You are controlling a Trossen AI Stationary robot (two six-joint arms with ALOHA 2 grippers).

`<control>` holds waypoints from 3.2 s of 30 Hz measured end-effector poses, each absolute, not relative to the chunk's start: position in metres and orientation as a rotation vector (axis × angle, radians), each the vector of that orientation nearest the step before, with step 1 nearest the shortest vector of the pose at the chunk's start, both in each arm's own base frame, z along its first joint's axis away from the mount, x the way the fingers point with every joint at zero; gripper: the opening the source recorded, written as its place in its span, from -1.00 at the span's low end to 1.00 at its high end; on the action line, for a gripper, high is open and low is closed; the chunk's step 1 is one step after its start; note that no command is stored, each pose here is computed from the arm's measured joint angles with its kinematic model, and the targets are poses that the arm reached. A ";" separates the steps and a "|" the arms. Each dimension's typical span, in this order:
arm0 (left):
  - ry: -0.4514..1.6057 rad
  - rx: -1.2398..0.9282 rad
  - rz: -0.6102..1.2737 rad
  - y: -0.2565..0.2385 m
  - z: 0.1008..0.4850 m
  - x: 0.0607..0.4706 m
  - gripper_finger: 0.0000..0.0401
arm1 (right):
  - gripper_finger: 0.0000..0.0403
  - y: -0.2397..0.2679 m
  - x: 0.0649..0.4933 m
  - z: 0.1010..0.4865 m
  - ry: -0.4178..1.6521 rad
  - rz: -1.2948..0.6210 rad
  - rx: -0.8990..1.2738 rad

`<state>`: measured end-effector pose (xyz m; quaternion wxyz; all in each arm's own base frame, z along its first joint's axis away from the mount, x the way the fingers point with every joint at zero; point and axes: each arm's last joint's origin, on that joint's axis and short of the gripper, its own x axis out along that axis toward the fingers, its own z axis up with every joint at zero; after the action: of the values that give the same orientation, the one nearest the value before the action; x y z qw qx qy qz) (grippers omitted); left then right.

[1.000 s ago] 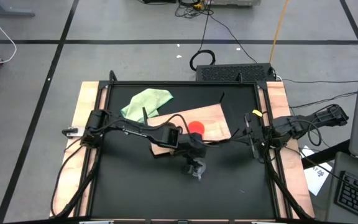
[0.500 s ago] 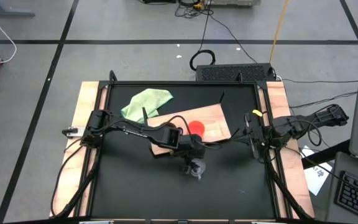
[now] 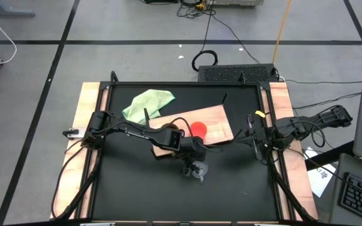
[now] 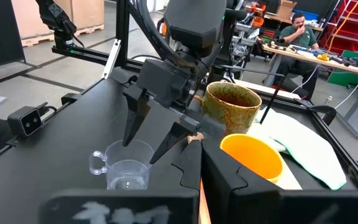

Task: Stack small to large cups/mugs on shelf
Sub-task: Put the transparent mug on the shelf

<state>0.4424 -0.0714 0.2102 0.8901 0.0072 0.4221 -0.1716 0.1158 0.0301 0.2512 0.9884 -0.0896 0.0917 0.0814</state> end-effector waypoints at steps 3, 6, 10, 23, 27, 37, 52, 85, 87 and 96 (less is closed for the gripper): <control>0.874 0.016 -0.357 -0.071 0.209 0.442 0.16 | -1.00 0.030 0.116 0.251 0.185 0.164 -0.180; 0.867 0.017 -0.358 -0.071 0.207 0.442 0.16 | -1.00 0.030 0.116 0.251 0.185 0.163 -0.180; 0.857 0.046 -0.361 -0.071 0.205 0.441 0.16 | -1.00 0.030 0.116 0.251 0.185 0.164 -0.180; 0.855 0.312 -0.387 -0.094 0.200 0.434 0.16 | -1.00 0.030 0.115 0.248 0.220 0.167 -0.180; 0.844 0.320 -0.397 -0.099 0.201 0.434 0.16 | -1.00 0.030 0.115 0.248 0.222 0.167 -0.180; 0.811 0.318 -0.398 -0.100 0.213 0.440 0.16 | -1.00 0.030 0.115 0.248 0.224 0.166 -0.166; 0.900 0.317 -0.485 -0.128 0.219 0.427 0.16 | -1.00 0.032 0.120 0.228 0.175 0.167 -0.183; 0.819 0.359 -0.517 -0.131 0.192 0.424 0.12 | -1.00 0.032 0.121 0.231 0.139 0.164 -0.175; 0.814 0.356 -0.521 -0.131 0.193 0.424 0.04 | -1.00 0.032 0.121 0.231 0.138 0.164 -0.175; 0.806 0.348 -0.526 -0.132 0.193 0.425 -0.50 | -1.00 0.032 0.121 0.231 0.138 0.164 -0.175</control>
<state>0.4246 -0.1318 0.1933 0.8719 0.1667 0.3855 -0.2519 0.1207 0.0316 0.2312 0.9904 -0.0872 0.0689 0.0816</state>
